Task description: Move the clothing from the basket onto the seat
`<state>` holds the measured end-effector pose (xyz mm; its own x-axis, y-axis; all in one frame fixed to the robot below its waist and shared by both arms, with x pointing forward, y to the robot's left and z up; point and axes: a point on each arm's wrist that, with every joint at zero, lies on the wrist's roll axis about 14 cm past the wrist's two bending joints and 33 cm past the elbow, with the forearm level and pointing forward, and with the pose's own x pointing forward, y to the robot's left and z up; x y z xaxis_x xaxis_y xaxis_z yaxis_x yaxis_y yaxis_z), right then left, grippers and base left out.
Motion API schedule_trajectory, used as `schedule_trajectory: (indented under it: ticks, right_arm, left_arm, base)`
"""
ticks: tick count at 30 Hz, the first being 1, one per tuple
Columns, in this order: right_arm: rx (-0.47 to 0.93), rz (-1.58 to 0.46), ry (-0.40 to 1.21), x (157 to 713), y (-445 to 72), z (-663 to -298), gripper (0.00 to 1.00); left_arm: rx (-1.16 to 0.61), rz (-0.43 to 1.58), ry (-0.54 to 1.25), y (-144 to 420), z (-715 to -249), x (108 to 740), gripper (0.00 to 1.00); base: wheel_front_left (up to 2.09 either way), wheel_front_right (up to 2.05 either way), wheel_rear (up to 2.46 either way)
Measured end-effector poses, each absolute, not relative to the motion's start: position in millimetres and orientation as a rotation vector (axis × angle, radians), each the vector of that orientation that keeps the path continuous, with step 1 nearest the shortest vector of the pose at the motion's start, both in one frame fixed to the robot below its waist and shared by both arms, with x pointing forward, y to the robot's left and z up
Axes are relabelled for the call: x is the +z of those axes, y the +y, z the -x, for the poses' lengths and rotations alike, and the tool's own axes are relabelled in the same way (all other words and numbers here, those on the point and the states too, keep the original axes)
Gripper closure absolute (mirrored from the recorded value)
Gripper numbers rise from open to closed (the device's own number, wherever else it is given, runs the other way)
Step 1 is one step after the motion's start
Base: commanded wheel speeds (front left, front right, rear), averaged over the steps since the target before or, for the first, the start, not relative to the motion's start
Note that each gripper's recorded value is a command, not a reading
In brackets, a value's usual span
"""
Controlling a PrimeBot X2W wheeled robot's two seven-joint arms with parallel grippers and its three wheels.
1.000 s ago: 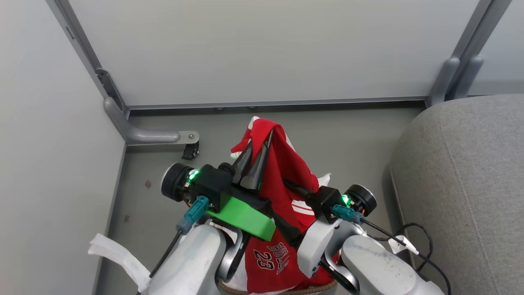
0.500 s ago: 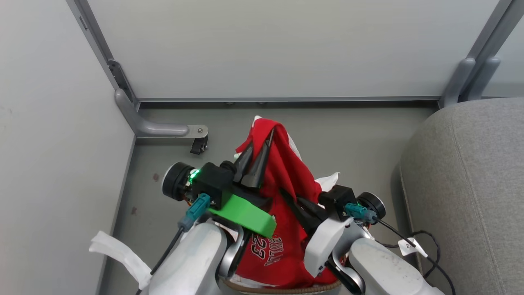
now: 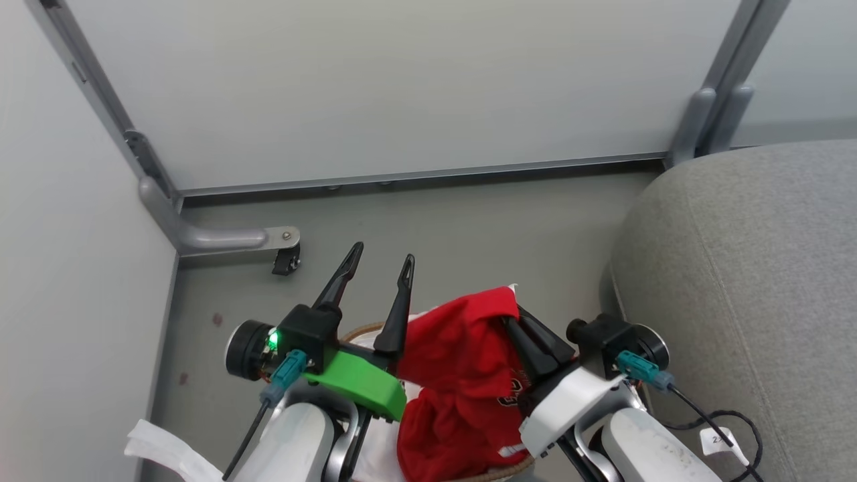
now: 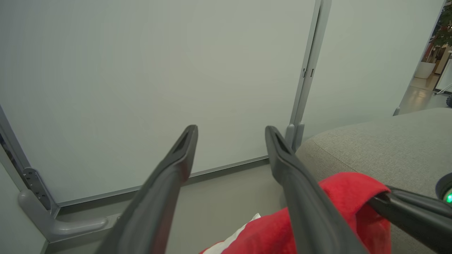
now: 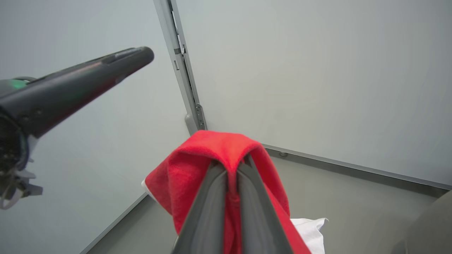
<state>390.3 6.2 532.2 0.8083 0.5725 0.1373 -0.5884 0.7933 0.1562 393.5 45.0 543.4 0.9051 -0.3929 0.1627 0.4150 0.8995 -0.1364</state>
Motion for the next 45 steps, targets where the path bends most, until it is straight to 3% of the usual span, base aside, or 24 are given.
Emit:
schedule_trajectory:
  ticks: [11,32,38,45]
  right_arm:
    - [0.398,-0.208,-0.148,544.4,-70.1,-382.3,1.0]
    - [-0.088,-0.135,-0.231,560.7,-230.1,-341.8,1.0]
    - [-0.162,0.001,-0.29,591.2,-273.7,-352.7,1.0]
    - [-0.223,0.177,-0.407,653.7,-325.9,-392.4,1.0]
  left_arm:
    - [-0.531,0.165,-0.085,7.5,-395.2,525.2,0.0]
    - [-0.88,0.219,-0.036,-114.2,-391.9,511.8,0.0]
    - [-0.964,0.222,-0.02,-137.3,-389.1,500.8,0.0]
    - [-1.005,0.234,-0.011,-147.8,-403.7,484.8,0.0]
  base:
    - [0.0,0.0,0.0]
    - [0.0,0.0,0.0]
    - [0.0,0.0,0.0]
    - [0.0,0.0,0.0]
